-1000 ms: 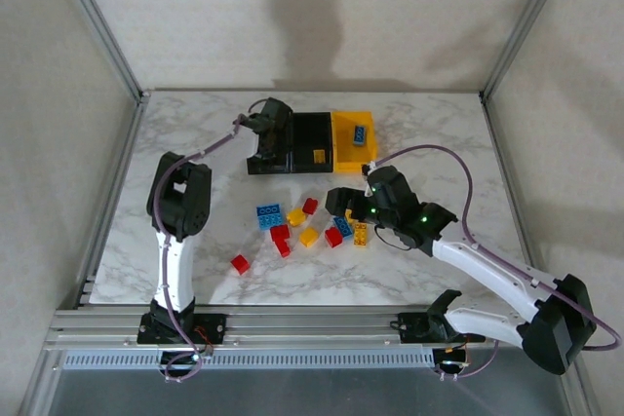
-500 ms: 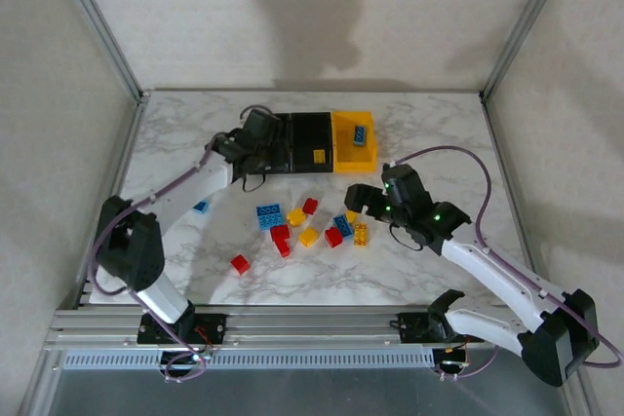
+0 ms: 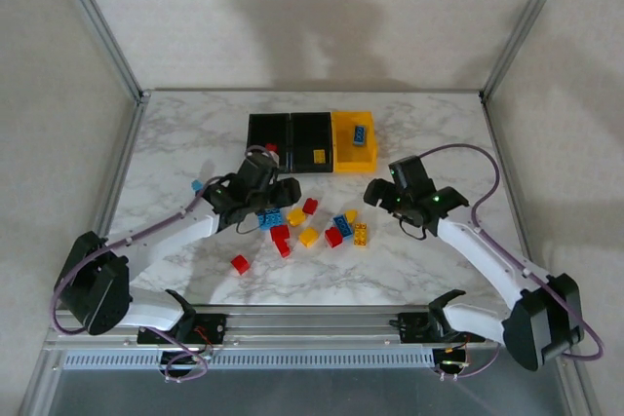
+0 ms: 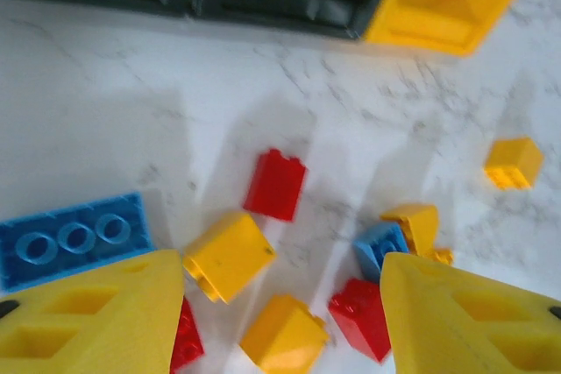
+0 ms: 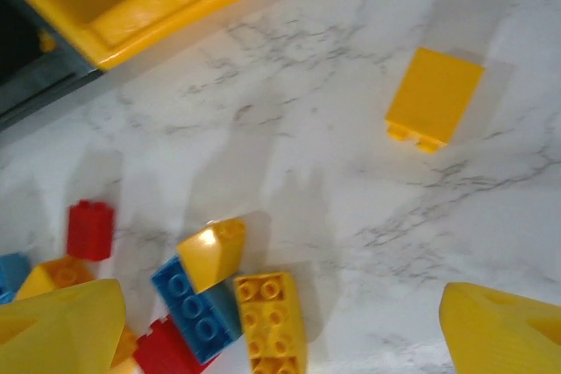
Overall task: Sort the legos into containers by color
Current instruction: Place the lego in the container, then pick up the lego from the middle-right of the table.
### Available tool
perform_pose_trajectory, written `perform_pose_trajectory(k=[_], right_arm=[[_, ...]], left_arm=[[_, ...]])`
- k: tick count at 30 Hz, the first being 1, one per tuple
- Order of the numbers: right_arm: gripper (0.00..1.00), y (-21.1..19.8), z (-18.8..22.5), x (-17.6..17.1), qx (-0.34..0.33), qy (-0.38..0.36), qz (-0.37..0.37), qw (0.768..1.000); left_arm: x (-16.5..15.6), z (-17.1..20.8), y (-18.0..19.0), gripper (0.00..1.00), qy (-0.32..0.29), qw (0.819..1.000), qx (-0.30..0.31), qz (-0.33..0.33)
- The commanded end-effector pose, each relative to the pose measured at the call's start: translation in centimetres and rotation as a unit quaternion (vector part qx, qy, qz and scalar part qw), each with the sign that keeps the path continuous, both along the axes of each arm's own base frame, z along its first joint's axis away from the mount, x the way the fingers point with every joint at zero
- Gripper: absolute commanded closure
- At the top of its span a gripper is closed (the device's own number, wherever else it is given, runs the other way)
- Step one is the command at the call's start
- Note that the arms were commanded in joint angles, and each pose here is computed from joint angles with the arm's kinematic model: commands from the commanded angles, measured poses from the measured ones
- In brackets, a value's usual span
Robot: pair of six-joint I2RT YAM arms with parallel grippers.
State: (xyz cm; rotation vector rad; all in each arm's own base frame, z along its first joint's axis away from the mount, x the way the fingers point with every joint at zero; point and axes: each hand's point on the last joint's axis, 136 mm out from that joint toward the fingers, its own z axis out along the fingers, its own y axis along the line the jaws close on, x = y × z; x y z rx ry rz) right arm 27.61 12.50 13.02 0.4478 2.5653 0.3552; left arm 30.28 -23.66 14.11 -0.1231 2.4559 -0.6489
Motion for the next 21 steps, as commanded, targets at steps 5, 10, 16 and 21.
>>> perform_pose_trajectory(k=[5, 10, 16, 21], right_arm=[[0.08, -3.7, -0.9, 0.8, -0.015, 0.007, -0.074, 0.997], [0.10, -4.0, -2.2, 1.0, -0.023, 0.023, -0.072, 0.997], [0.12, -3.5, -2.8, 0.9, -0.010, 0.025, -0.067, 0.997], [0.14, -2.7, -3.0, 1.0, 0.011, 0.024, -0.054, 0.998]], left_arm=[[-2.2, 1.1, -5.6, 0.38, -0.023, 0.996, -0.049, -0.067], [-2.2, 2.1, -7.7, 0.38, -0.033, 0.995, -0.051, -0.076], [-2.4, 0.4, -7.5, 0.38, -0.013, 0.997, -0.017, -0.069], [-2.6, -0.6, -6.2, 0.37, -0.005, 0.999, 0.005, -0.048]])
